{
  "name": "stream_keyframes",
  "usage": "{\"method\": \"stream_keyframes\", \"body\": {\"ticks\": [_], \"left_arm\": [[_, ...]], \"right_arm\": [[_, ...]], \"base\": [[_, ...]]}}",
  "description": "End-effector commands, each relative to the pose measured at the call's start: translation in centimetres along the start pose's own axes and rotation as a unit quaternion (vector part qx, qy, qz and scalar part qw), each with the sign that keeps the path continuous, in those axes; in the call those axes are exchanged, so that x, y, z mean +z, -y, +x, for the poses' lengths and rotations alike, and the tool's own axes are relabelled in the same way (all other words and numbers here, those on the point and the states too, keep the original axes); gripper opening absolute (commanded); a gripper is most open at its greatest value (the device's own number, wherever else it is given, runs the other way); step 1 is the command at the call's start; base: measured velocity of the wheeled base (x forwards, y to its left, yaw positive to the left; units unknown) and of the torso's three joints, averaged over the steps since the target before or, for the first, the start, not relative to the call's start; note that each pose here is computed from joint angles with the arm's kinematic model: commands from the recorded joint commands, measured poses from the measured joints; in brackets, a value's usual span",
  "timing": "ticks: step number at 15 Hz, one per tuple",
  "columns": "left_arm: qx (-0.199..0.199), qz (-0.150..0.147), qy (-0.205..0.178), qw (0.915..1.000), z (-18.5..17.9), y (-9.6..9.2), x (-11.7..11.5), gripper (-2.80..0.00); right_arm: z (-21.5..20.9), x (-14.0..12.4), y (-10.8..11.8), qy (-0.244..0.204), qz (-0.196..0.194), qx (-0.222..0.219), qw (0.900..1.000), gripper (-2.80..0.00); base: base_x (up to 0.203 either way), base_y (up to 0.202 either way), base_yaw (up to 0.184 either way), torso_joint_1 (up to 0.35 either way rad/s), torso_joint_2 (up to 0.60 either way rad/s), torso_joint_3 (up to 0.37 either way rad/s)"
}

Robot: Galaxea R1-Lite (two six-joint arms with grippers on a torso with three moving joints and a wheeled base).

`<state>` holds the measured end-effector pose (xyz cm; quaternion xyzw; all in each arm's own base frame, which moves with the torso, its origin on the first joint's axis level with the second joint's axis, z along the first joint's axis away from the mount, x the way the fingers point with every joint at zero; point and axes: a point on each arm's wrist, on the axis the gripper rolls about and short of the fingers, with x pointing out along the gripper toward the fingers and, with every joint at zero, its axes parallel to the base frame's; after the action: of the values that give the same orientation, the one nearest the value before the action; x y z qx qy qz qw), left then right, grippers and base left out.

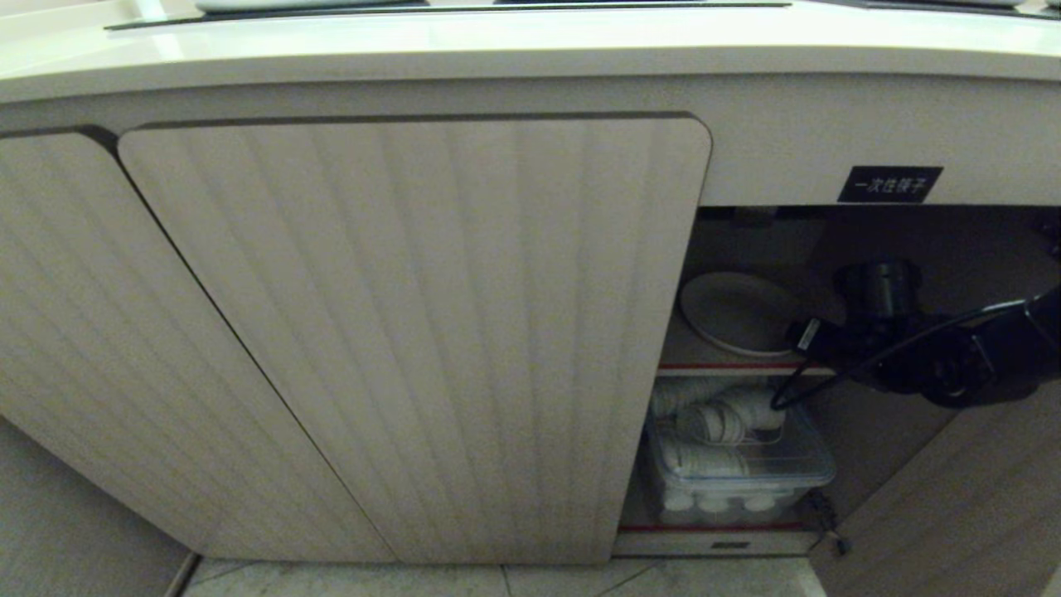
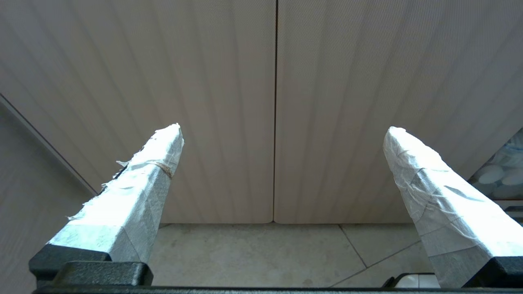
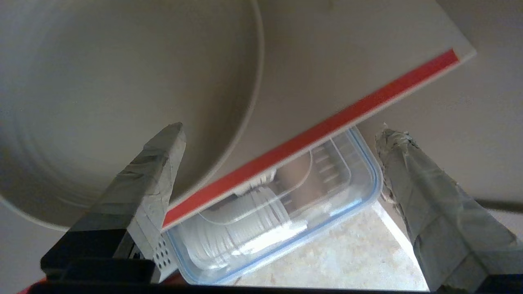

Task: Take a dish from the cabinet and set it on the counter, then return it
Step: Put it back into the cabinet

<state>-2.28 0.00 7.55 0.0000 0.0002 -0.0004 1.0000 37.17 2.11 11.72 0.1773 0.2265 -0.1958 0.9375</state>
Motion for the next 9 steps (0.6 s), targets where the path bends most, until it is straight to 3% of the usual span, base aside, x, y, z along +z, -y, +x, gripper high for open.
{"method": "stream_keyframes", "body": {"ticks": [1, 5, 9], "left_arm": [[0.000, 0.000, 0.000, 1.0000, 0.00, 0.00, 0.00, 0.00], [0.000, 0.000, 0.000, 1.0000, 0.00, 0.00, 0.00, 0.00], [0.000, 0.000, 0.000, 1.0000, 0.00, 0.00, 0.00, 0.00]], "right_arm": [[0.05, -0.08, 0.01, 0.001, -0.007, -0.001, 1.000, 0.00], [-0.04, -0.30, 0.17, 0.026, -0.061, 0.010, 0.998, 0.00], [-0.12, -0.29, 0.20, 0.039, -0.091, 0.015, 0.995, 0.00]], "base": [[0.000, 0.000, 0.000, 0.000, 0.00, 0.000], [0.000, 0.000, 0.000, 0.000, 0.00, 0.000], [0.000, 0.000, 0.000, 0.000, 0.00, 0.000]]}}
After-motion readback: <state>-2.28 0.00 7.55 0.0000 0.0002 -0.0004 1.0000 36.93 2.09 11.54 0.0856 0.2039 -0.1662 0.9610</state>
